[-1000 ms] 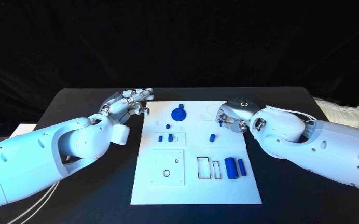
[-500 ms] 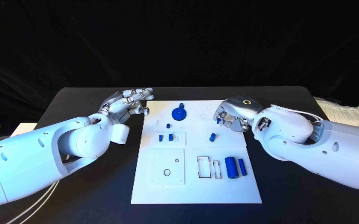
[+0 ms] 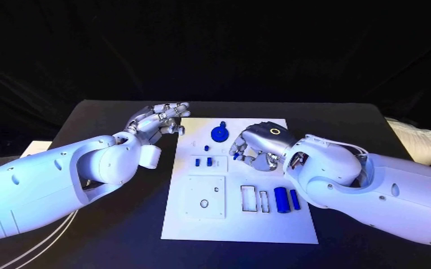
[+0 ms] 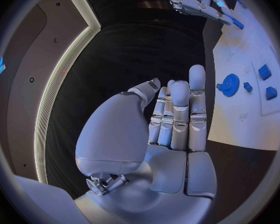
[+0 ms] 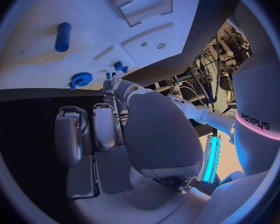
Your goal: Assemble the parts on the task board
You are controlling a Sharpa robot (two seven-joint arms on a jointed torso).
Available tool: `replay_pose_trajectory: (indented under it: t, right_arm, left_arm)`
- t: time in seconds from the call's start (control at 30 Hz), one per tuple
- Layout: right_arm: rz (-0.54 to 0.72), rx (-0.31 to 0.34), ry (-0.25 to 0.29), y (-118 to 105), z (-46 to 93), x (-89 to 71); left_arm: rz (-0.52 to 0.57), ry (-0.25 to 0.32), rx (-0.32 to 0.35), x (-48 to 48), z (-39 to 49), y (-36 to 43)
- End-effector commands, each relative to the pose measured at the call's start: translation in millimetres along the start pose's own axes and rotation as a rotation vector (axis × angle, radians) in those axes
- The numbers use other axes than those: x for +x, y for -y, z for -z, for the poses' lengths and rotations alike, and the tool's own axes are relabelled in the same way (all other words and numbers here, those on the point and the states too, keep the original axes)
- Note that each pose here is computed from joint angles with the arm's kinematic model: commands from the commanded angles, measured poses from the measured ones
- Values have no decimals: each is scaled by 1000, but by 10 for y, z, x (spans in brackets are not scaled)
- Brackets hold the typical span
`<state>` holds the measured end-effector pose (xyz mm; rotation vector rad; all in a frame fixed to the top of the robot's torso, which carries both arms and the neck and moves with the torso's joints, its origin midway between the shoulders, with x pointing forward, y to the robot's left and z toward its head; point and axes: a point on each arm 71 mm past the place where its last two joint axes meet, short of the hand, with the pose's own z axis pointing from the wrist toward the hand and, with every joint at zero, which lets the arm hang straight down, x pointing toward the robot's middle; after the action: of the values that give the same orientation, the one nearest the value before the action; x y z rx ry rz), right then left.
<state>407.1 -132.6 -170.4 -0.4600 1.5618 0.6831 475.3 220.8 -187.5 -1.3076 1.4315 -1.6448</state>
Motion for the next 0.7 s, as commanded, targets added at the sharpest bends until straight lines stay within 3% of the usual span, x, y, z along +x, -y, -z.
replay_pose_trajectory:
  t: [0.03,0.33,0.7]
  right_arm:
    - [-17,-54,-14,-153,-32,79]
    - [-45,-95,-80,-317,-107,324]
    - [-52,-107,-133,-357,-133,459]
  left_arm:
    - [9,-12,1,29,-2,-1]
    - [11,-18,-1,50,-1,-4]
    - [12,-20,-4,50,1,-6]
